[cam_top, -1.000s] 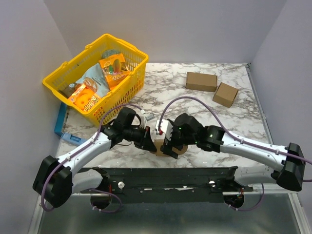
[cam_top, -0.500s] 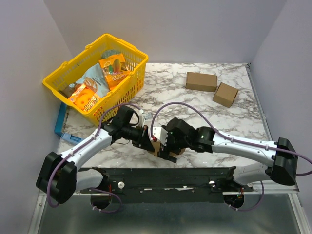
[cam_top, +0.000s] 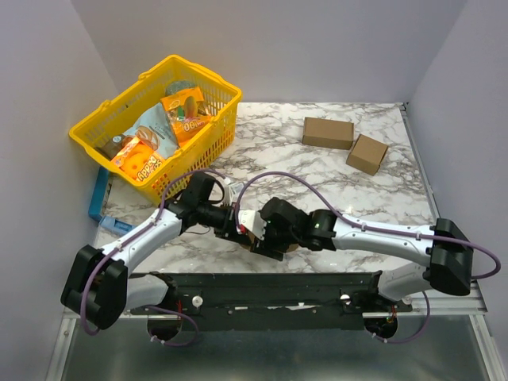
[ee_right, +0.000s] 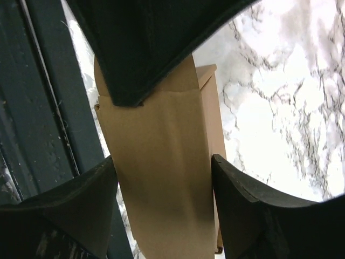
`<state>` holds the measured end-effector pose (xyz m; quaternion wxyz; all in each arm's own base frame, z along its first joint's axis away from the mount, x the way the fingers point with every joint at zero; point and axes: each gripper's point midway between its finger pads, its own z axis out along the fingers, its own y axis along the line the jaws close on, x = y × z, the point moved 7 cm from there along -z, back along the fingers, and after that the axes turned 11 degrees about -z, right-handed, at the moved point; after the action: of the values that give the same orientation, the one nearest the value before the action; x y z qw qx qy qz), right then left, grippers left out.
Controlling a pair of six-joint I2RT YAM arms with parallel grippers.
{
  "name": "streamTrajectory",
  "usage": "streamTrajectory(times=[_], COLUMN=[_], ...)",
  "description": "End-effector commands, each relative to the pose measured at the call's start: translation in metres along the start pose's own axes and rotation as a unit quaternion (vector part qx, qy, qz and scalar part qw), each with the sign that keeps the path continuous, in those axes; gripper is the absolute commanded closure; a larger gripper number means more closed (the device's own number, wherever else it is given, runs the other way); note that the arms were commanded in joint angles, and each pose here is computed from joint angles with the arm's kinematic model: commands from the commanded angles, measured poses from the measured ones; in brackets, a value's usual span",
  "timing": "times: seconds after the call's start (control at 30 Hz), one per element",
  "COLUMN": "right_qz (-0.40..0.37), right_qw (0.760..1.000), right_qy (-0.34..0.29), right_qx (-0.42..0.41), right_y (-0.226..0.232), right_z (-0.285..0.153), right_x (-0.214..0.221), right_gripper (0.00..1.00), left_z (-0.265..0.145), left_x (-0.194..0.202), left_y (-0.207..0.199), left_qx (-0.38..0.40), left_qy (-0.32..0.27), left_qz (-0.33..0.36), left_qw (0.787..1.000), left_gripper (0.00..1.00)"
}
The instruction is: Fold the paper box
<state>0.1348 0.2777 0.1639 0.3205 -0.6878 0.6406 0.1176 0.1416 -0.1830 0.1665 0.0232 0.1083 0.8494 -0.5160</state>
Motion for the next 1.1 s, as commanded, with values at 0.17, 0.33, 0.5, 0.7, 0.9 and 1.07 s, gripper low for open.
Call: streamTrajectory(times=[0.17, 0.33, 0.5, 0.7, 0.9, 1.07], right_qz=[0.011, 0.032, 0.059, 0.08, 0.072, 0.086], right_qw=[0.999, 0.999, 0.998, 0.995, 0.993, 0.993], right_qy=[0.029, 0.019, 0.008, -0.026, 0.003, -0.006], right_qx=[0.023, -0.003, -0.026, -0.056, -0.096, -0.076], right_y=[-0.003, -0.009, -0.025, -0.055, -0.071, -0.082], right_z=[0.006, 0.001, -0.003, 0.001, 0.026, 0.022], right_x=[0.002, 0.002, 0.004, 0.0, -0.002, -0.003], right_gripper=[0.48, 0.49, 0.49, 0.47, 0.46, 0.15], left_z=[-0.017, -0.046, -0.068, -0.085, -0.083, -0.086], left_x=[-0.023, -0.043, -0.043, -0.037, -0.034, -0.034], left_y=[-0.013, -0.004, 0.006, -0.003, -0.006, -0.006], left_qx=[0.046, -0.007, -0.12, -0.146, -0.129, -0.136], left_qy=[-0.075, -0.179, -0.252, -0.316, -0.315, -0.325], left_qz=[0.001, 0.007, 0.039, 0.093, 0.111, 0.128], left_qw=[0.996, 0.984, 0.959, 0.933, 0.934, 0.927], left_gripper=[0.16, 0.04, 0.03, 0.02, 0.02, 0.02])
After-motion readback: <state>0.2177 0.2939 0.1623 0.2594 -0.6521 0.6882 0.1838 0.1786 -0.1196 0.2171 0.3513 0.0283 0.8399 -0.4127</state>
